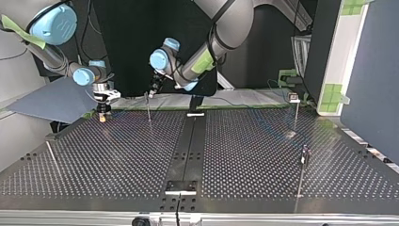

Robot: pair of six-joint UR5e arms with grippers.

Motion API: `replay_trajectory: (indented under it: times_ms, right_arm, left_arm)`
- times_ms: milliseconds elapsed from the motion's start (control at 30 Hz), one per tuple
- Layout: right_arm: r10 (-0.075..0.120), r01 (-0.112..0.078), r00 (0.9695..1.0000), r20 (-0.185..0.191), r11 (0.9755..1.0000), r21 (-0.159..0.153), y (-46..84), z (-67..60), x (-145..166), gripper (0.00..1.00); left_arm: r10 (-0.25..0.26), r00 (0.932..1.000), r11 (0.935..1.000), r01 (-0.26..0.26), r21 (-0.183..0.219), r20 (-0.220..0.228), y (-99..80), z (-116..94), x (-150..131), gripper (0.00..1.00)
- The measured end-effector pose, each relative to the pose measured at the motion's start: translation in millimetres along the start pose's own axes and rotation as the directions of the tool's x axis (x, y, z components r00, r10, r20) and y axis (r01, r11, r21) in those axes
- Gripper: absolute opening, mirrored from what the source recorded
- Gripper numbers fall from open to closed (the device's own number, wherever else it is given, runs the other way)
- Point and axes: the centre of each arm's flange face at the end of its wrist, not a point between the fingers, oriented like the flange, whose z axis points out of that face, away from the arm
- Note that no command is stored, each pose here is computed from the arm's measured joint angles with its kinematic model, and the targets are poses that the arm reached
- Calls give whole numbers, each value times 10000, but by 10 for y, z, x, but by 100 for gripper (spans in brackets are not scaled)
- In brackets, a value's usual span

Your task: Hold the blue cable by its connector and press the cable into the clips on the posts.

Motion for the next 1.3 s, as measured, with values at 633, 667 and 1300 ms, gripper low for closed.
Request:
replay_trajectory:
  times_ms: [633,667,1300]
  right_arm:
    - [2,-2,10000,5,10000,2,-4,0,-2,0]
    - [3,-3,10000,6,10000,2,-5,0,-2,0]
    - [10,-10,10000,24,10000,30,-9,-3,-13,0]
  left_arm:
    - [-140,9996,9990,129,439,253,-53,3,7,99]
    - [-146,9996,9990,135,436,246,-51,3,8,99]
    - [-160,9996,9991,152,399,213,-28,10,8,99]
